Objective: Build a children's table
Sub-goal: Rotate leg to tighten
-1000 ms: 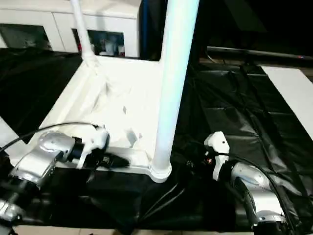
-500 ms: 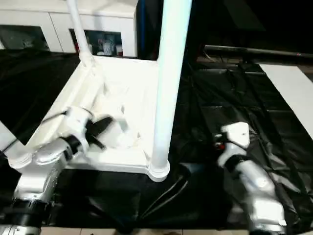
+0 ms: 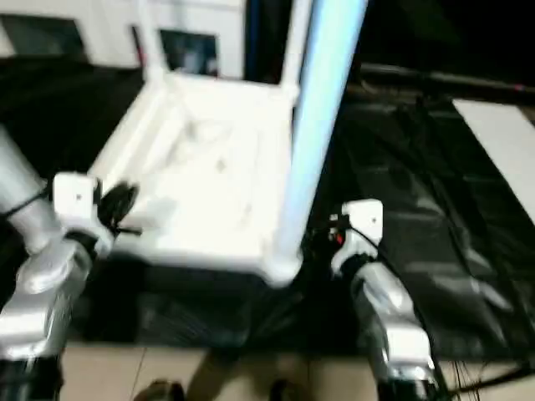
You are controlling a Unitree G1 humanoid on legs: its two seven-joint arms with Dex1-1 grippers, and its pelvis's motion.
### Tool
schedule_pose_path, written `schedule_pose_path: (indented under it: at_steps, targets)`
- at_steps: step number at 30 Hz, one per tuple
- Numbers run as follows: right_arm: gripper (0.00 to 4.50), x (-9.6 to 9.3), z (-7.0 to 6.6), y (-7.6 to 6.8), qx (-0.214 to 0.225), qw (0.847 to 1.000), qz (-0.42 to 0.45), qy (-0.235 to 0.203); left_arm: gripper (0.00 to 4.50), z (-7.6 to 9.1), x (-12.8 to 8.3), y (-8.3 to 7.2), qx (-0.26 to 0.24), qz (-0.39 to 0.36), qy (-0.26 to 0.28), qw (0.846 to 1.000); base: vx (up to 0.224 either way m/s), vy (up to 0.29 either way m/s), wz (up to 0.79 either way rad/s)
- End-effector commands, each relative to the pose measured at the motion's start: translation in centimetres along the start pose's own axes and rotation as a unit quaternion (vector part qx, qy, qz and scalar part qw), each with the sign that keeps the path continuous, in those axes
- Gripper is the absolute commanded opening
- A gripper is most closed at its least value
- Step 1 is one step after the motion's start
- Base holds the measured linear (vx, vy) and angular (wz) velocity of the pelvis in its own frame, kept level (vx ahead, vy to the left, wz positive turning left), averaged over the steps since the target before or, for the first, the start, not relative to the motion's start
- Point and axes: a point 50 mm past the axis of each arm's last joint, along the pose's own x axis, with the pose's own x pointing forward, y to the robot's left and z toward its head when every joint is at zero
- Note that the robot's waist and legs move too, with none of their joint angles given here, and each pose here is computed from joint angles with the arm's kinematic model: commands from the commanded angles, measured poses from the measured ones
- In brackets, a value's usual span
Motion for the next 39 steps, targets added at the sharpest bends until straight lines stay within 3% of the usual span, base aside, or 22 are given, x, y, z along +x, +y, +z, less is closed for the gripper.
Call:
schedule_pose_path:
  at_steps: [1, 3, 4, 7, 11, 16, 17, 19, 20, 23, 24, 26, 27, 29, 31, 33, 34, 35, 37, 38, 39]
  targets:
    - [3.72, -0.1, 0.2, -1.2, -0.02, 0.999, -0.044, 0.001, 0.87, 0.5, -0.1, -1.1, 0.002, -0.033, -0.008, 0.999, -0.366, 0.004, 0.07]
    - [3.72, 0.0, 0.2, -1.3, -0.021, 0.998, -0.052, 0.003, 0.87, 0.5, -0.1, -1.1, 0.0, -0.036, -0.006, 0.999, -0.142, -0.107, 0.2]
    - [3.72, -0.3, 0.0, -1.6, -0.024, 0.997, -0.073, 0.008, 1.15, 0.5, -0.3, -1.2, -0.009, -0.048, -0.006, 0.999, 0.065, -0.131, 0.17]
    - [3.72, -1.6, -0.7, -3.4, -0.029, 0.988, -0.15, 0.021, 1.26, 1.0, -0.7, -1.4, -0.02, -0.083, -0.028, 0.996, -0.044, -0.02, 0.37]
    - [3.72, -3.1, -1.4, -3.4, -0.012, 0.992, -0.124, 0.029, 1.68, 1.1, -1.2, -0.5, -0.015, -0.062, -0.029, 0.998, -0.102, 0.04, 0.45]
    - [3.72, -4.1, -1.6, -3.5, -0.036, 0.994, -0.096, 0.031, 2.12, 1.4, -1.9, 0.1, -0.019, -0.069, -0.039, 0.997, -0.012, 0.094, 0.01]
    - [3.72, -4.9, -1.5, -4.0, -0.046, 0.996, -0.069, 0.032, 2.17, 1.7, -2.1, 1.5, -0.015, -0.031, -0.046, 0.998, -0.042, 0.069, -0.02]
    - [3.72, -5.2, -1.3, -4.4, -0.058, 0.996, -0.062, 0.033, 2.17, 1.9, -2.2, 2.2, -0.012, -0.014, -0.051, 0.999, -0.064, 0.066, 0.02]
    - [3.72, -5.7, -1.1, -5.1, -0.067, 0.995, -0.07, 0.033, 2.4, 2.0, -2.3, 3.0, -0.016, 0.004, -0.051, 0.999, -0.054, 0.043, 0.02]
    - [3.72, -7.1, 1.0, -7.0, -0.055, 0.997, -0.049, -0.005, 2.53, 2.3, -2.3, 4.6, -0.028, 0.018, -0.041, 0.999, -0.053, 0.034, -0.06]
    - [3.72, -7.1, 1.0, -7.0, -0.055, 0.997, -0.049, -0.005, 2.57, 2.3, -2.3, 4.6, -0.028, 0.018, -0.041, 0.999, -0.053, 0.034, -0.05]
    - [3.72, -8.0, 1.9, -6.1, -0.031, 0.997, 0.074, 0.007, 2.68, 2.2, -2.2, 4.8, -0.041, -0.023, -0.027, 0.999, 0.0, 0.0, 0.0]
    - [3.99, -8.2, 2.0, -5.6, -0.024, 0.993, 0.113, 0.014, 2.92, 2.1, -2.1, 4.8, -0.044, -0.035, -0.024, 0.998, 0.0, 0.0, 0.0]
    - [4.06, -8.4, 2.1, -4.6, -0.015, 0.982, 0.187, 0.029, 3.01, 2.0, -2.0, 5.1, -0.041, -0.043, -0.016, 0.998, 0.0, 0.0, 0.0]
    - [4.11, -7.6, 2.3, -3.8, -0.014, 0.976, 0.217, 0.03, 3.14, 2.0, -1.7, 5.2, -0.023, -0.036, -0.009, 0.999, 0.0, 0.0, 0.0]
    - [4.48, -7.2, 2.4, -3.5, -0.012, 0.972, 0.232, 0.028, 3.38, 2.1, -1.6, 5.2, -0.014, -0.037, -0.008, 0.999, 0.0, 0.0, 0.0]
    - [4.5, -6.3, 2.4, -2.9, -0.022, 0.97, 0.241, 0.028, 3.42, 2.3, -1.3, 5.3, -0.005, -0.03, -0.009, 1.0, 0.0, 0.0, 0.0]
    - [4.5, -4.1, 2.5, -1.8, -0.039, 0.969, 0.245, 0.014, 3.54, 2.7, -0.5, 5.6, 0.012, -0.007, -0.011, 1.0, 0.0, 0.0, 0.0]
    - [4.5, -3.5, 2.6, -1.5, -0.042, 0.968, 0.247, 0.009, 3.54, 2.8, -0.3, 5.7, 0.015, -0.002, -0.011, 1.0, 0.0, 0.0, 0.0]
    - [4.5, -2.1, 2.6, 0.3, -0.018, 0.96, 0.279, -0.002, 3.54, 2.9, 0.2, 5.6, 0.02, -0.007, -0.01, 1.0, 0.0, 0.0, 0.0]
    - [4.5, -1.4, 2.4, 1.1, -0.008, 0.957, 0.291, -0.002, 3.54, 2.9, 0.4, 5.6, 0.018, -0.008, -0.008, 1.0, 0.0, 0.0, 0.0]
